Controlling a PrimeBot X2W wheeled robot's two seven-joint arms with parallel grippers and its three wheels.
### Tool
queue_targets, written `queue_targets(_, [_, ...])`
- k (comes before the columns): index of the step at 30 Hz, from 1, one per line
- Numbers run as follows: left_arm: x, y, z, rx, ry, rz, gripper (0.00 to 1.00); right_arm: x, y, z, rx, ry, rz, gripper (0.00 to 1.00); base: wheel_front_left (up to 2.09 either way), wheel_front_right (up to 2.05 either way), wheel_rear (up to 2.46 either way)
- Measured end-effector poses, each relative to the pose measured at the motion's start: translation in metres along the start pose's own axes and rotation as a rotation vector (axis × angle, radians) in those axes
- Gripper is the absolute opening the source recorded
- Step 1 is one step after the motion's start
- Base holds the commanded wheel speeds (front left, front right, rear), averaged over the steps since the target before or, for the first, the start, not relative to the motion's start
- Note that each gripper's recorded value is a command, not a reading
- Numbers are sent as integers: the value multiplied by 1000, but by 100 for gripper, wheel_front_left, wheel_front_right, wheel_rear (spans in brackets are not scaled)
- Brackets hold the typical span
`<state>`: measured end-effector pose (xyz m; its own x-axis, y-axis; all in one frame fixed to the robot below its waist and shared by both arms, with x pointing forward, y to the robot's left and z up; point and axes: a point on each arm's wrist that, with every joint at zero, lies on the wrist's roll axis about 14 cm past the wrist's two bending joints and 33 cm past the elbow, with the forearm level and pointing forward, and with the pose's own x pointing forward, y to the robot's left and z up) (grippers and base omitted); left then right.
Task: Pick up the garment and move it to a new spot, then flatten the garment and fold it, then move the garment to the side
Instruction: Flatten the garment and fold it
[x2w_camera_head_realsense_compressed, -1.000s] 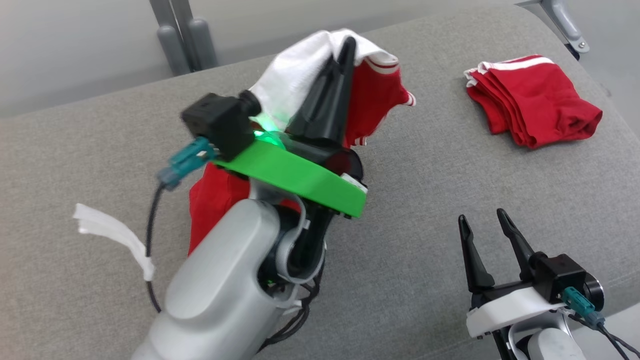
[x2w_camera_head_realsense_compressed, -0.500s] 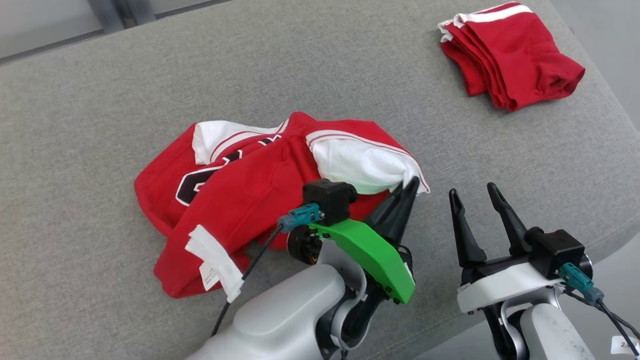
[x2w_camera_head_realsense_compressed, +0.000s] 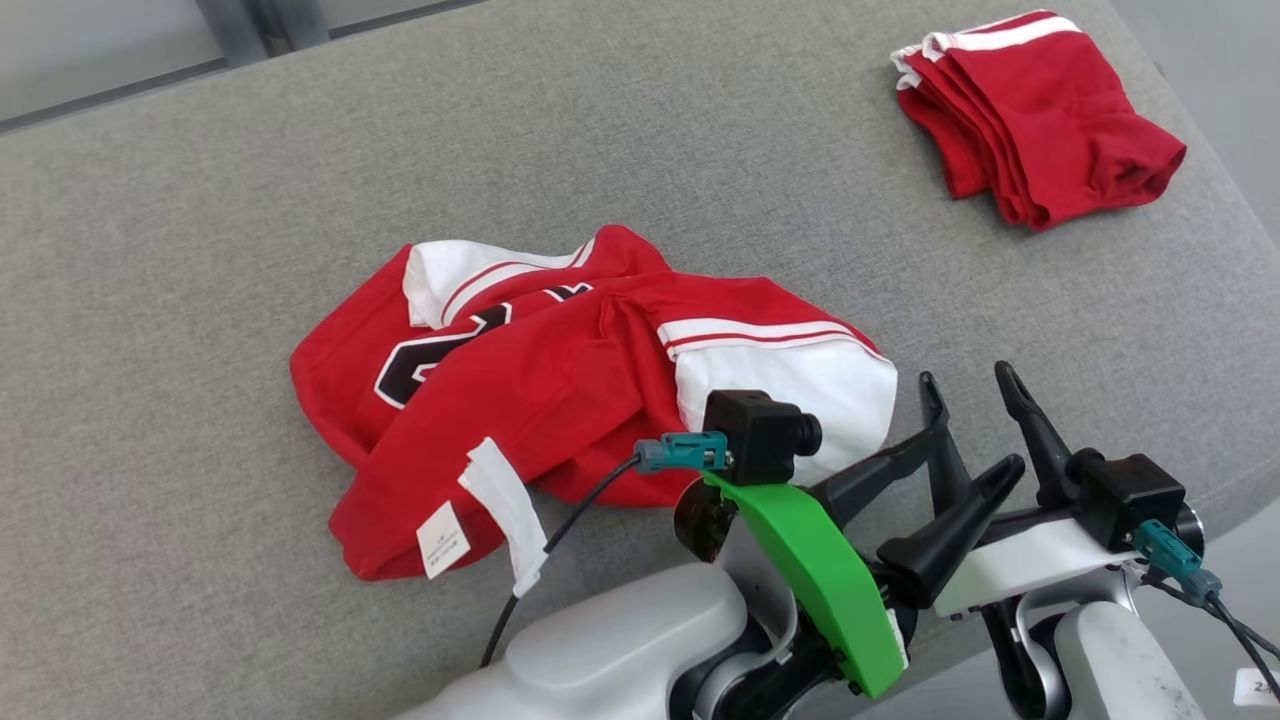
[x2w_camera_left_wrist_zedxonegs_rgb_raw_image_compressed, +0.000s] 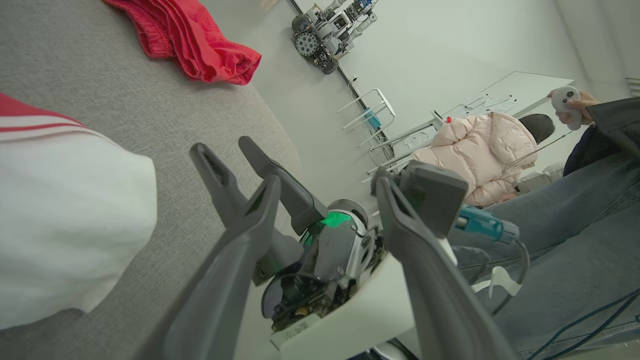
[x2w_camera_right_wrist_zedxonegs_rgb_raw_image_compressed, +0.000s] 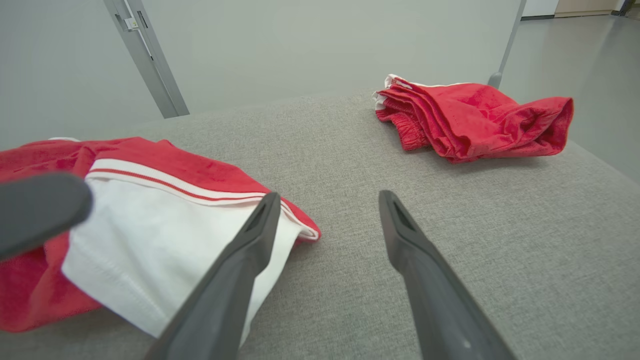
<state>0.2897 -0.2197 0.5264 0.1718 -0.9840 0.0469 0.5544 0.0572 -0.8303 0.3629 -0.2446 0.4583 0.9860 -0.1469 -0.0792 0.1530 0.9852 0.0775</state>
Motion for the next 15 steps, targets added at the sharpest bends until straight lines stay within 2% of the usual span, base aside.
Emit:
queue_targets(3, [-2, -1, 12, 49, -44, 7, 100, 1, -2, 4, -3, -14, -4, 100, 0, 0, 0])
queue_targets(7, [-19, 30, 52, 146, -178, 133, 100, -1, 0, 4, -4, -16, 4, 100, 0, 0, 0])
queue_targets(11, [-68, 72, 76, 277, -255, 324, 100, -12, 0, 4, -10, -19, 5, 100, 0, 0, 0])
queue_targets(15, [-118, 80, 102, 438, -354, 448, 100, -17, 3, 12, -18, -44, 17, 100, 0, 0, 0])
